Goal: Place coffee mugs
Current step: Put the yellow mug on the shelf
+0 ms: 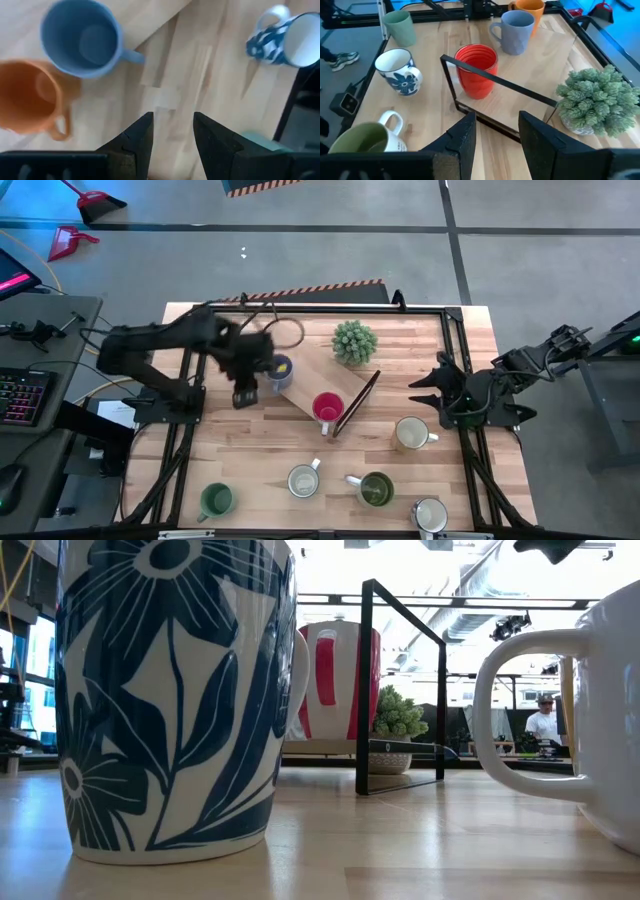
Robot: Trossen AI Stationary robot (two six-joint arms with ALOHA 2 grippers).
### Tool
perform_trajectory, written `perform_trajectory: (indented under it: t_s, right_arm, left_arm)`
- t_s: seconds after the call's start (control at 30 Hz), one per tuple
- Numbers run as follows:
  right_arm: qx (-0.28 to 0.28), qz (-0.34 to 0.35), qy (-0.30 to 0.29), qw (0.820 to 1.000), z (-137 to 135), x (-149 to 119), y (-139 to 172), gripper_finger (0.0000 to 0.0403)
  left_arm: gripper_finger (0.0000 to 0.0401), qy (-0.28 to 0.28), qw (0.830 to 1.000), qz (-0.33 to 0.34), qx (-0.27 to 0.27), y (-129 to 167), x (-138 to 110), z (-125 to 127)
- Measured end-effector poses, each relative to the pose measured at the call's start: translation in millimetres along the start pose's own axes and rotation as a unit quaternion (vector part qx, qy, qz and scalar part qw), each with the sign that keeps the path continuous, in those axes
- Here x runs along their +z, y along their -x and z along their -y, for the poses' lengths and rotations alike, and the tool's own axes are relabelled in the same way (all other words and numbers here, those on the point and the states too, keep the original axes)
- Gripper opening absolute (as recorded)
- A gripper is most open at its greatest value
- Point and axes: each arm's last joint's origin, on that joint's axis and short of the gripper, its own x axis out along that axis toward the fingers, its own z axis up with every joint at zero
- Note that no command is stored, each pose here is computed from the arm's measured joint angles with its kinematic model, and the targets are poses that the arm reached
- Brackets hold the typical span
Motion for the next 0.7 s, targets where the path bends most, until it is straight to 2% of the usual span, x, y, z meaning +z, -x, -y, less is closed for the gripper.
perform_trajectory:
  t_s: [0.2,0.43,0.7]
  right_arm:
    - [0.005,0.0,-0.035,0.999,0,0,0,0.0128]
    - [-0.001,0.005,-0.041,0.999,0,1,0,0.0128]
    - [0.005,0.022,-0.063,0.998,-2,5,0,0.0128]
  left_arm:
    - [0.0129,0.052,0.998,0.046,-0.011,-10,-46,33]
    - [0.0129,0.101,0.991,0.086,-0.006,-40,-101,53]
    - [0.0129,0.132,0.973,0.186,-0.017,-71,-138,68]
